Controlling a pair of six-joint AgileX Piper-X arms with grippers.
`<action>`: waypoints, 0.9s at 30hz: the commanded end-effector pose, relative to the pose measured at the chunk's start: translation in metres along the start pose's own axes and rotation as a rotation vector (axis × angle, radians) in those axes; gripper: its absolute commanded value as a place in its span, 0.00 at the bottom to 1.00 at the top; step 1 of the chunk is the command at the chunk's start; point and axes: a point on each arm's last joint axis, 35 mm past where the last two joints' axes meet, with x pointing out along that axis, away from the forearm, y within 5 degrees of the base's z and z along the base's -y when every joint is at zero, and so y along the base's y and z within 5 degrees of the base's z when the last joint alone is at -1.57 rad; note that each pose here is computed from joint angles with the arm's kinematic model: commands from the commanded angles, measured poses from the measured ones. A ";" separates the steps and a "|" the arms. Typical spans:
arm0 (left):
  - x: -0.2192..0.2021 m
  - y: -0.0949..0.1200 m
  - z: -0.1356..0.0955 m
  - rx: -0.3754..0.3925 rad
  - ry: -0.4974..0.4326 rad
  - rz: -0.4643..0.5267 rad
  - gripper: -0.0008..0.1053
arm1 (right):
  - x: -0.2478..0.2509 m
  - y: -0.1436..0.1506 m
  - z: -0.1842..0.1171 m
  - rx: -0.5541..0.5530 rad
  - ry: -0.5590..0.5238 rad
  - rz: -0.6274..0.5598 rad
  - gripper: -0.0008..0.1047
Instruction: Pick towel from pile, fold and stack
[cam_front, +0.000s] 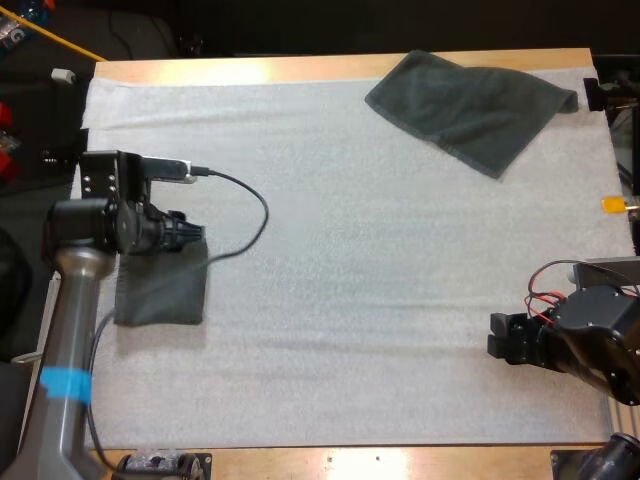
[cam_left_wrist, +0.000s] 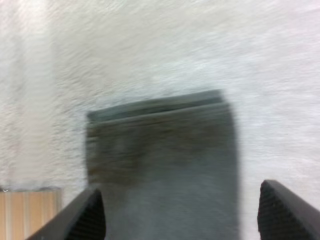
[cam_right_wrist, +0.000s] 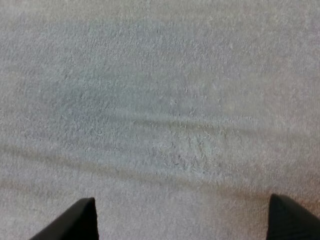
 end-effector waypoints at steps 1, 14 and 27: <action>-0.012 -0.006 -0.003 -0.011 -0.017 -0.029 0.58 | -0.001 -0.001 0.000 0.006 -0.007 -0.004 0.64; -0.079 -0.034 -0.033 0.085 -0.189 -0.096 0.58 | 0.001 -0.001 0.011 -0.111 -0.123 -0.081 0.64; -0.078 -0.028 -0.039 0.104 -0.126 -0.066 0.58 | 0.023 -0.059 0.038 -0.038 -0.109 -0.246 0.64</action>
